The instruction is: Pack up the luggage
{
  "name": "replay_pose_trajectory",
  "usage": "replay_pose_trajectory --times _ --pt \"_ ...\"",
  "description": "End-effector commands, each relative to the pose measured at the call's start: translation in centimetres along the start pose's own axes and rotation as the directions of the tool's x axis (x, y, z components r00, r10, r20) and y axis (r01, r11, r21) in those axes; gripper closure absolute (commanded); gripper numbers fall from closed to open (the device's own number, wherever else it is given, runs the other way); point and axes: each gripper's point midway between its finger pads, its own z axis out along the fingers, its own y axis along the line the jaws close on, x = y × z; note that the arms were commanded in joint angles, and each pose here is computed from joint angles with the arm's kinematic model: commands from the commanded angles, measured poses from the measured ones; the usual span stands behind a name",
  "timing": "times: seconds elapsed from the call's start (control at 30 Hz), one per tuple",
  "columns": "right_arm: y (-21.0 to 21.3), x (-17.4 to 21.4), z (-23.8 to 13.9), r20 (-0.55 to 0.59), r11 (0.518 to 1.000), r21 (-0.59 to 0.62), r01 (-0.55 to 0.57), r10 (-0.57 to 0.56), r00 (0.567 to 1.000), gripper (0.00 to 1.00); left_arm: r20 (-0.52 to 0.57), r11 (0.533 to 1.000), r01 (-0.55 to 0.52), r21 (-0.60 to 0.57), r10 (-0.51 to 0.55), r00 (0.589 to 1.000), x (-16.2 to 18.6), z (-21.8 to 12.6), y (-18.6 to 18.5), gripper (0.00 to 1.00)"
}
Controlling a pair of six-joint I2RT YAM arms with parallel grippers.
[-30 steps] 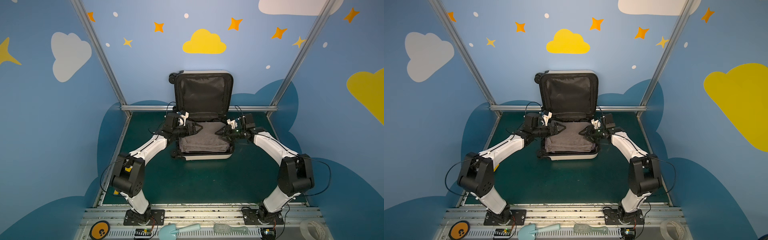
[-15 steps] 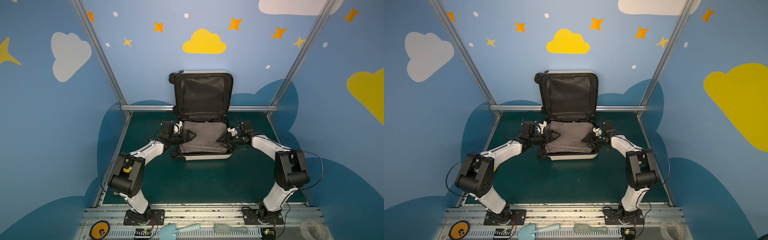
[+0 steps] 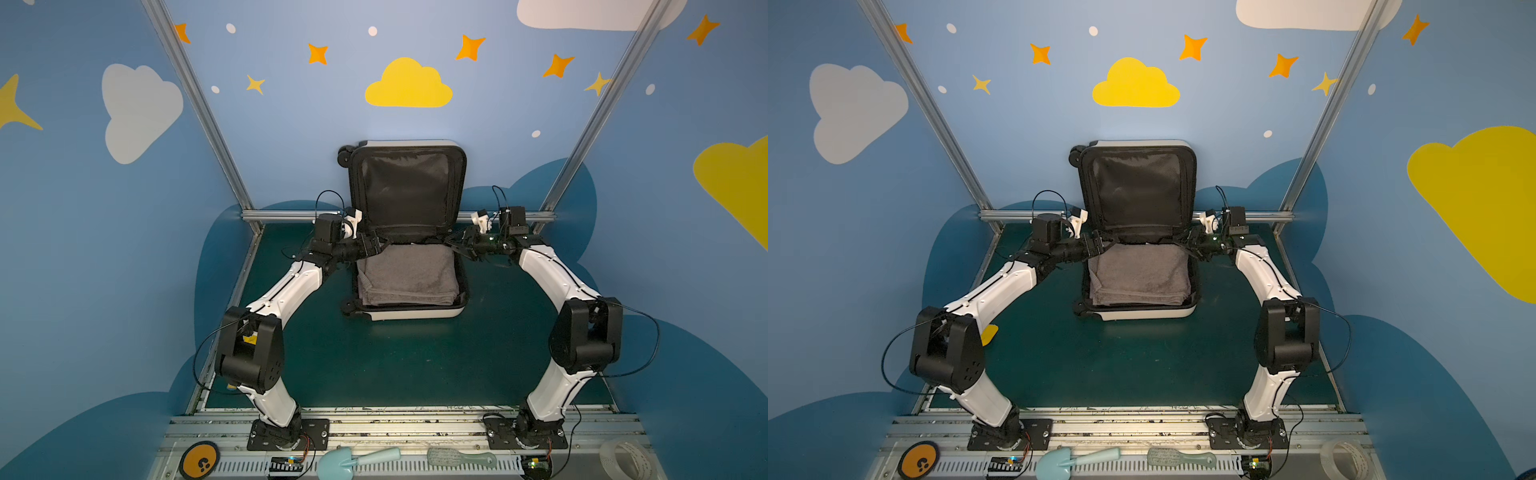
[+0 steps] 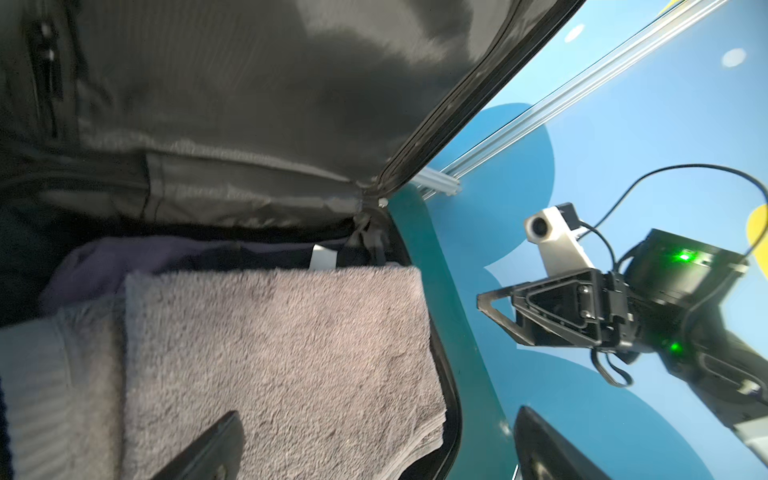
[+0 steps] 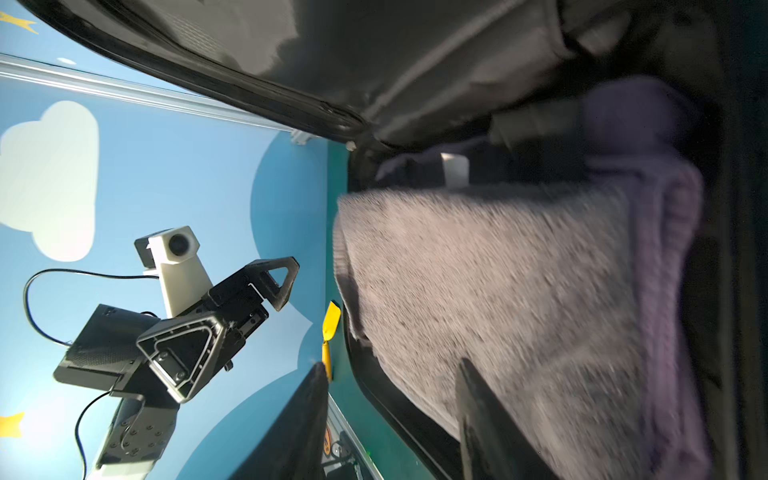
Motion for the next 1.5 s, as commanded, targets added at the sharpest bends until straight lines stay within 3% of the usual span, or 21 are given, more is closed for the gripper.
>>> replay_pose_trajectory --times 0.0,0.3,0.57,0.73,1.07,1.27,1.47 --pt "-1.2 -0.6 2.4 -0.035 0.999 -0.027 -0.041 0.040 0.999 0.50 -0.042 0.999 0.020 0.029 -0.019 0.999 0.7 1.8 0.9 0.00" --pt "-4.8 -2.8 6.3 -0.015 0.996 -0.051 -0.073 0.072 0.997 0.52 -0.051 0.999 0.051 0.015 -0.050 0.997 2.2 5.6 5.1 0.00" --pt "-7.0 -3.0 7.1 -0.031 0.995 -0.031 -0.097 0.096 0.995 0.52 0.018 0.993 0.103 -0.050 -0.102 0.995 2.3 5.7 9.0 0.00" --pt "-4.7 -3.4 5.7 -0.022 0.996 -0.072 -0.056 0.054 0.998 0.52 0.038 0.998 0.061 -0.015 -0.061 0.997 0.9 4.7 6.9 0.00" --pt "3.1 -3.9 0.1 0.053 0.985 -0.135 0.103 -0.096 0.994 0.47 0.133 0.993 -0.115 0.040 0.109 0.985 -6.5 -0.4 -0.5 0.00" --pt "4.4 -2.1 -2.4 0.080 0.981 -0.053 0.185 -0.180 0.980 0.44 0.175 0.986 -0.167 -0.026 0.169 0.970 -9.2 -2.1 -0.2 0.00" --pt "3.8 0.8 -4.6 0.093 0.963 0.076 0.257 -0.263 0.960 0.37 0.233 0.979 -0.161 -0.124 0.187 0.954 -11.7 -3.6 2.4 0.00"
